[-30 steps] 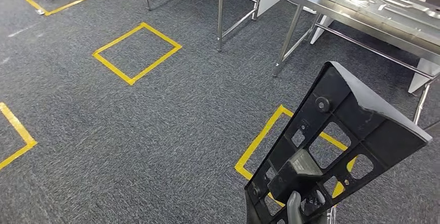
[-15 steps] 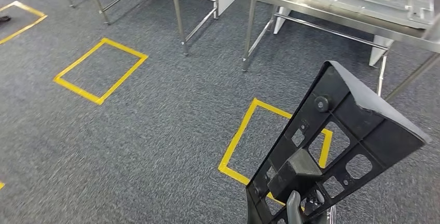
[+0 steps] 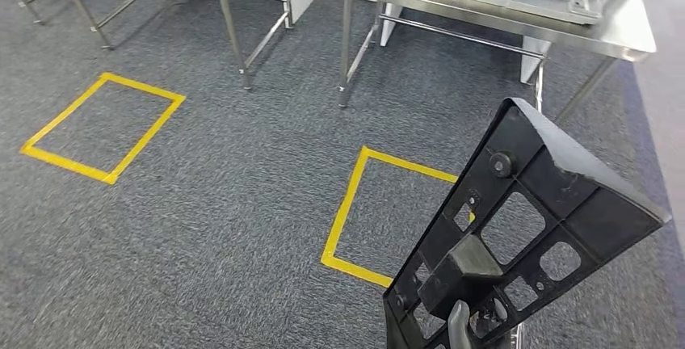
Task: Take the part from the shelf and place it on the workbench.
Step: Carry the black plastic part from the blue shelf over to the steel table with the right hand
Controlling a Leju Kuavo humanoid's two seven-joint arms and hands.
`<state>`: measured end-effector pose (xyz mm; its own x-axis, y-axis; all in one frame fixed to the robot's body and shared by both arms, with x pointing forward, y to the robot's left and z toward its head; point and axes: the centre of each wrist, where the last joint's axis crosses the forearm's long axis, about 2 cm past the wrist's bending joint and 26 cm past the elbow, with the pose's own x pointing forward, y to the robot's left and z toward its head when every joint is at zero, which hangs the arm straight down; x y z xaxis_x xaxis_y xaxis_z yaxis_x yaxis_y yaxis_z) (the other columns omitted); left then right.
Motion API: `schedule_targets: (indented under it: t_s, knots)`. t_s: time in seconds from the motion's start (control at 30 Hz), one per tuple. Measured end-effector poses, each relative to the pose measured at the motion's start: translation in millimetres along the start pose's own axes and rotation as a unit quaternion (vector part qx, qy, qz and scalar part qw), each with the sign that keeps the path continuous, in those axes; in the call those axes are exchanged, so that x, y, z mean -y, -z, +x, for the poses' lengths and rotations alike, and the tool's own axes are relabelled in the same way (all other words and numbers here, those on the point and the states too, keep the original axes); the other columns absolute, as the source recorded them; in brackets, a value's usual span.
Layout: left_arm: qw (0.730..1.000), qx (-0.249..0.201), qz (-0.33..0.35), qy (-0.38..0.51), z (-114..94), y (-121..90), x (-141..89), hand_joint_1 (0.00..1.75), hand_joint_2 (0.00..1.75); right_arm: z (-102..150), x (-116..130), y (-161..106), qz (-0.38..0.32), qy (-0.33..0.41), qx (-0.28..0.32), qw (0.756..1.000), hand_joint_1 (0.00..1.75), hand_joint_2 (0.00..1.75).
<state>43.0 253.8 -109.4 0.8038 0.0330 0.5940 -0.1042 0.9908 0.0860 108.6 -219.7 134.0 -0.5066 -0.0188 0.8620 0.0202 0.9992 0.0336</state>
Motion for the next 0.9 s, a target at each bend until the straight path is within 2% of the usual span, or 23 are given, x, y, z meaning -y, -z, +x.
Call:
schedule_targets:
  t_s: [0.33,0.9]
  knots:
    - [1.000,0.004,-0.003,-0.002,3.8,1.8,2.1,0.00,0.00,0.9,-0.3,0.5,-0.001,-0.002,0.001,1.000,1.75,1.75]
    - [1.000,-0.007,-0.003,-0.001,-1.9,-1.4,1.6,0.00,0.00,0.2,-1.6,0.7,-0.005,-0.013,-0.005,1.000,1.75,1.75]
